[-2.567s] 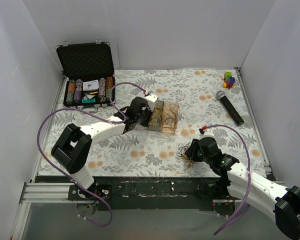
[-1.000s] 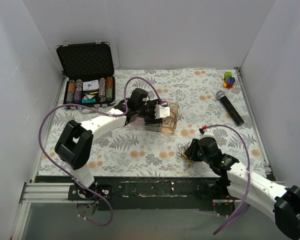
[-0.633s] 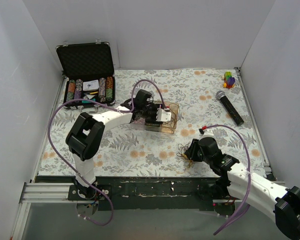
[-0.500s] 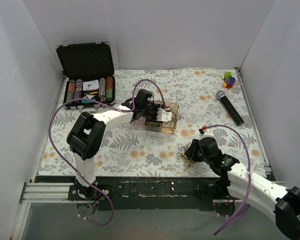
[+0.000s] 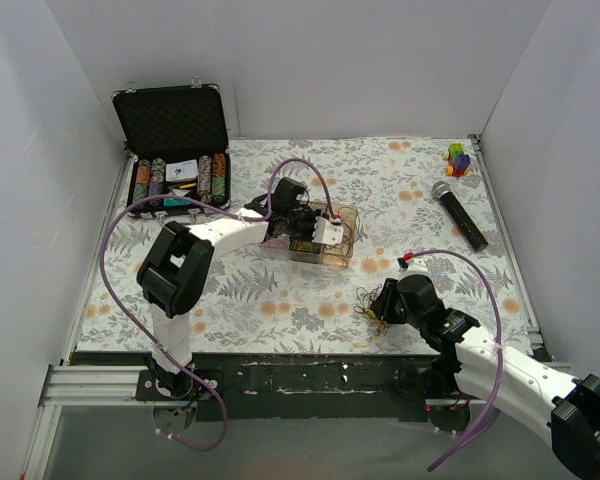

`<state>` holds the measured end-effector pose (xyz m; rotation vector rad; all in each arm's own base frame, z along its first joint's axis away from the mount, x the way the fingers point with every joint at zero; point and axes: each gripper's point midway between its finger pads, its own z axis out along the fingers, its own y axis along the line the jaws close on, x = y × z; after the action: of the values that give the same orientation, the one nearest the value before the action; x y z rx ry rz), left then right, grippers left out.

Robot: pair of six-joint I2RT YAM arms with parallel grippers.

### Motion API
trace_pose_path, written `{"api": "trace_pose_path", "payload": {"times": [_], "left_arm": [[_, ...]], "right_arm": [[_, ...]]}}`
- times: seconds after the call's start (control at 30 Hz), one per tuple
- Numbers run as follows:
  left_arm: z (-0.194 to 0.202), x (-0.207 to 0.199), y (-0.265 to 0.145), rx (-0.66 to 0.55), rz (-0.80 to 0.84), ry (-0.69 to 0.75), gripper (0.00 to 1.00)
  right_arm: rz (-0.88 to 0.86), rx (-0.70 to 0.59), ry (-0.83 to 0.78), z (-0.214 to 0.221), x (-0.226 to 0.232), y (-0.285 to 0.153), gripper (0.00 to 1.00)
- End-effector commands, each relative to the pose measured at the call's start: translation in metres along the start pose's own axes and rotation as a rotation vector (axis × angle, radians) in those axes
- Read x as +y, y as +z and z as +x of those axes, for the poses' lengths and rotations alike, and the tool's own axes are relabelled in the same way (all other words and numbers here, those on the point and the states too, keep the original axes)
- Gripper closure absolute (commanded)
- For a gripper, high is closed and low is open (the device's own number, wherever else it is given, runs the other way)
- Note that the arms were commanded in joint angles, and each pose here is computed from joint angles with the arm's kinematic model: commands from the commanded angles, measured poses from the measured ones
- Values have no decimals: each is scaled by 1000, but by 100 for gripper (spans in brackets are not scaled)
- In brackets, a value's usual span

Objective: Untangle the cables
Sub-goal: Place the cable in the bin.

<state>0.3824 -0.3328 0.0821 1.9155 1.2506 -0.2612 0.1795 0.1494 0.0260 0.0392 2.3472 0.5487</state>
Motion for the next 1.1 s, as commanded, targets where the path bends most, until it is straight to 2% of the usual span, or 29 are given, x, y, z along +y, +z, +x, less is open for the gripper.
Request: {"api": "trace_pose_path", "payload": {"times": [0.0, 0.13, 0.3, 0.33, 0.67, 1.07], "left_arm": [[5, 8, -3, 24, 3, 28, 75], [7, 17, 1, 29, -20, 29, 76], [4, 22, 1, 17, -36, 29, 96], [2, 24, -1, 13, -45, 25, 98], [-19, 34, -33, -36, -165, -76, 100], [-28, 15, -53, -108, -181, -189, 99]], "right_arm": [[4, -14, 4, -2, -2, 0, 63], [6, -14, 4, -1, -3, 1, 63], [6, -14, 7, -1, -3, 1, 63], [5, -13, 5, 0, -3, 1, 63], [-1, -8, 7, 1, -2, 2, 64], [-7, 2, 11, 5, -2, 4, 64]]}}
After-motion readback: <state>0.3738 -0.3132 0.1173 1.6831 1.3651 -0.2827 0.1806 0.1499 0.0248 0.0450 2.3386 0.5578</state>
